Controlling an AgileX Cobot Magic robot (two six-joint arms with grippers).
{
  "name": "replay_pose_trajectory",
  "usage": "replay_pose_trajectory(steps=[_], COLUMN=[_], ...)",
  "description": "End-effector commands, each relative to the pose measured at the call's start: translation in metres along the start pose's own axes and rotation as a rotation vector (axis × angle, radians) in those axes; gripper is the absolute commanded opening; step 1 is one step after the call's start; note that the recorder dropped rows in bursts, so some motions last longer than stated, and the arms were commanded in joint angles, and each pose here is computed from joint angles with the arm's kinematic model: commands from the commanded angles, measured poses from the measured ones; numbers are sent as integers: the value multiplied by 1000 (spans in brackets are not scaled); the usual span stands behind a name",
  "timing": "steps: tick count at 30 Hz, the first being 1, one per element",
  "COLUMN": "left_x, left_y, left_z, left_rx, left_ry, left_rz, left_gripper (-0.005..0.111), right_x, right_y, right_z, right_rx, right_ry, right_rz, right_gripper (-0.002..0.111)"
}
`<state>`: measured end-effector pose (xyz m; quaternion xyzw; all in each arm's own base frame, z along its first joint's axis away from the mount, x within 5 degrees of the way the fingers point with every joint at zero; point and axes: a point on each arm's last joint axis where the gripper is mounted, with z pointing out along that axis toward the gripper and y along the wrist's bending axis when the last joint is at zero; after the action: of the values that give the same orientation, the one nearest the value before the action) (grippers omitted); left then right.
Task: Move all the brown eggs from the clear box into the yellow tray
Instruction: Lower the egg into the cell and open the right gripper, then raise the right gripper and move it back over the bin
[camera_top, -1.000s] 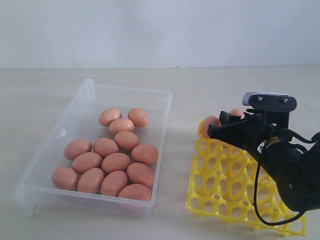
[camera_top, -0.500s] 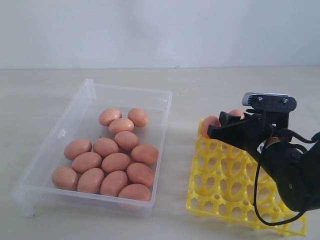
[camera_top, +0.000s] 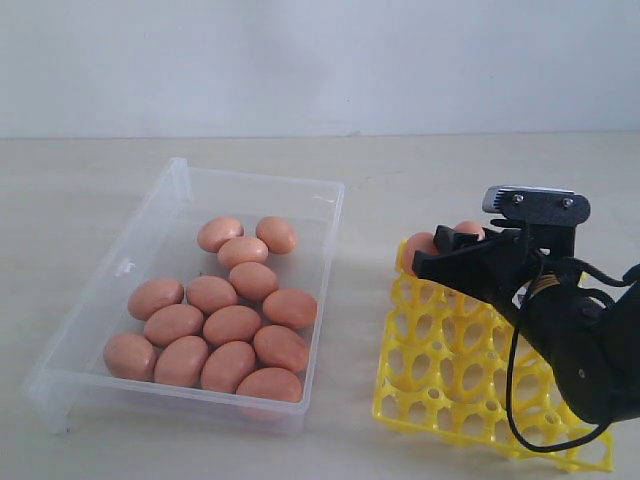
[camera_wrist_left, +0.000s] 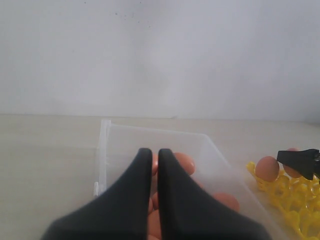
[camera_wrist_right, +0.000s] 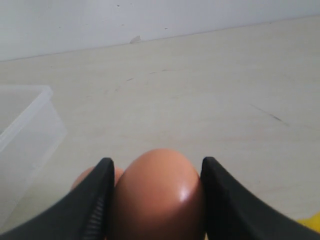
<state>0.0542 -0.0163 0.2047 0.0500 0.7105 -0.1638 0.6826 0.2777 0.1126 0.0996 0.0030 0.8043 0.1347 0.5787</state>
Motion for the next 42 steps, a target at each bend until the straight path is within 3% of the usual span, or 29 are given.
replay_pose_trajectory(steps=[1,7,12,21,27,33,37,42], left_x=[1,1,0,0,0,1,1,1], left_y=[0,0,-1,-1,-1,0,0,0], left_z=[0,0,0,0,0,0,0,0], left_rx=[8,8,10,10,10,9,9,9], left_ry=[0,0,-4,-4,-4,0,0,0], left_rz=[-10,-10,-10,-10,-10,-10,-10,-10], left_gripper=[4,4,4,4,4,4,4,4], right_x=[-1,-1,-1,-3,-38,-86,-110,-142], right_y=[0,1,1,-2,2,30,54,88], right_z=[0,0,0,-1,-12,-36,-40,-38], right_rx=[-7,-9,-15,17,36,-182,-303,-311], right_ry=[-5,-5,-2,-16,-130,-253,-98,98], right_rz=[-5,-12,-12,3,-5,-89,-205,-299], right_gripper=[34,35,54,54,54,54,47,25])
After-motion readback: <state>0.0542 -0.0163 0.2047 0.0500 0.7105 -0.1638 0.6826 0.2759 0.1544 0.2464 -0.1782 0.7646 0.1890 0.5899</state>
